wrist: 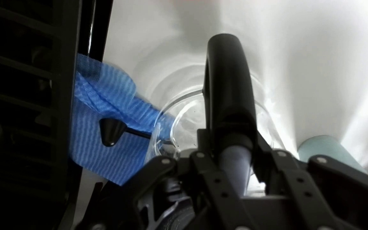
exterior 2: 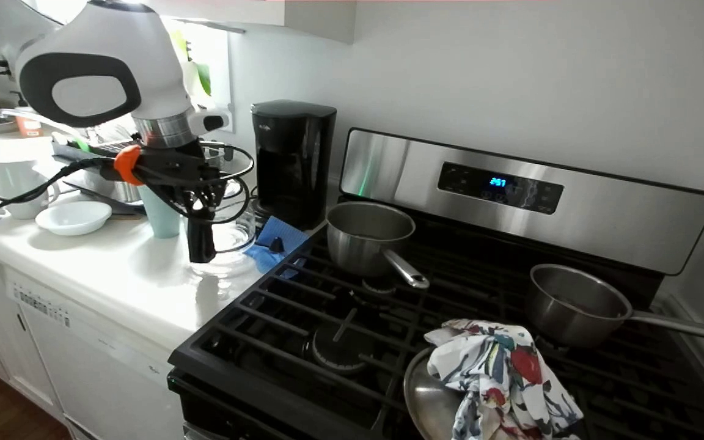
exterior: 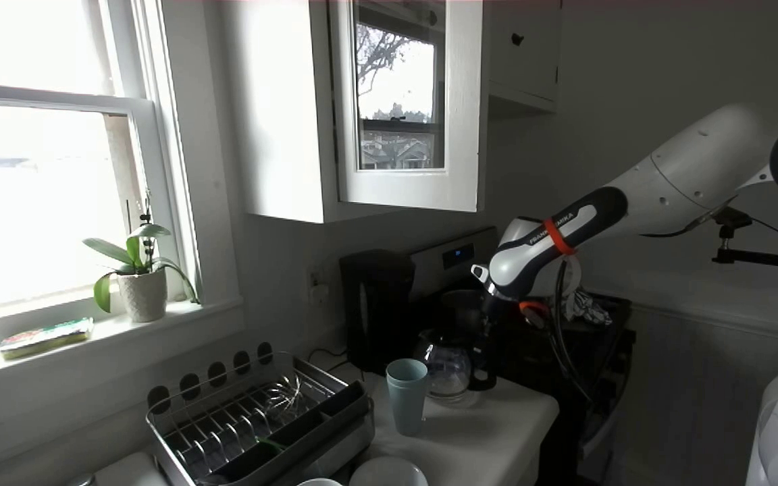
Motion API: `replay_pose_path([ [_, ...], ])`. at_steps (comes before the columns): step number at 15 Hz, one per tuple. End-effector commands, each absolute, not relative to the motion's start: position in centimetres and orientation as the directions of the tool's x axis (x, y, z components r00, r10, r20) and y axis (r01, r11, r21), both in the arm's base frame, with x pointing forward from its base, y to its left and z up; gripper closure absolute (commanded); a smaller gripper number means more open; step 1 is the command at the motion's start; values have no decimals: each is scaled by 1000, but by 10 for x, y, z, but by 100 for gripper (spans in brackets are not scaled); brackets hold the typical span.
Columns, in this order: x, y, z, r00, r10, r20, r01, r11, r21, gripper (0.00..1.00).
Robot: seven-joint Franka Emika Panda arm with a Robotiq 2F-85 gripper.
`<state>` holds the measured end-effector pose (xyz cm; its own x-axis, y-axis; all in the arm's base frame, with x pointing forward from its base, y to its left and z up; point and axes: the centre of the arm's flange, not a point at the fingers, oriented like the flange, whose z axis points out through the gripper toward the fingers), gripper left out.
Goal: Put the kettle on the container
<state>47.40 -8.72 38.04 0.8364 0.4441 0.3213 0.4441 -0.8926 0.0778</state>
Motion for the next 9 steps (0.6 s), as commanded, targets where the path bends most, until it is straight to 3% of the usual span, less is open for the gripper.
replay_pose_path([
  [1,465,-93,396,814,431,390,432,-897,91,92],
  [9,476,-95,416,809,409,423,411,-907,92,92],
])
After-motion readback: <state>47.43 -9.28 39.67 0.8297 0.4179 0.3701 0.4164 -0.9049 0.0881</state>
